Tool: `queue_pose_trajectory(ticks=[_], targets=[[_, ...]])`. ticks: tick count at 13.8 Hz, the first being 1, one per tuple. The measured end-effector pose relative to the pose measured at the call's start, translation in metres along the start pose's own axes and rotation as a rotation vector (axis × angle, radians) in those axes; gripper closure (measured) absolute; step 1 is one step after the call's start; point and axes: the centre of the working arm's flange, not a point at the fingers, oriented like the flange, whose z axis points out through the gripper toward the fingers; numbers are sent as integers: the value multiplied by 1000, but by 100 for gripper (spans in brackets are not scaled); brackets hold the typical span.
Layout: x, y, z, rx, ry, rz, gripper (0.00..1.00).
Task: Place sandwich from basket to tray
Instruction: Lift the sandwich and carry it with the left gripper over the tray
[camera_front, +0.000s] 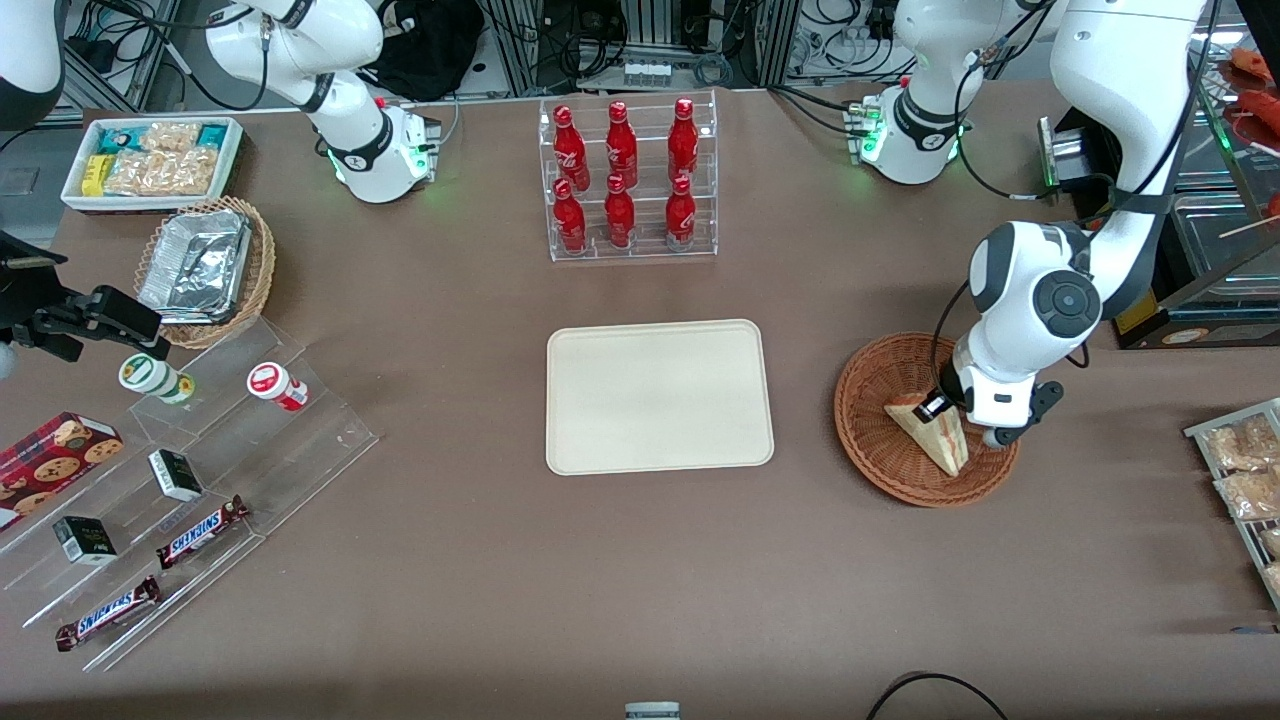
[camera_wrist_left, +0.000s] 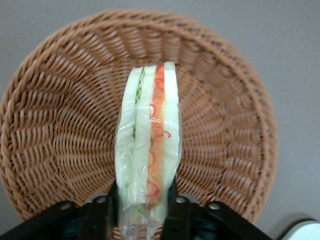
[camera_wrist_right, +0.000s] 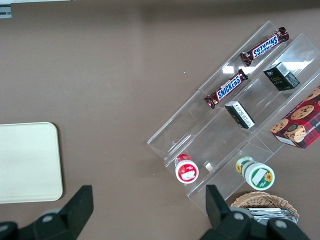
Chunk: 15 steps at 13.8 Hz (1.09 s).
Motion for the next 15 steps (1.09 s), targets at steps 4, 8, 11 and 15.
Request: queue_pose_trajectory(ticks=[4,8,11,15], targets=[[9,24,-69,26,2,22,84],[-32,81,-149,67,-15,127,85],[-97,129,-156,82,-31,250,86],[-201,190,-140,87,-46,428,87]])
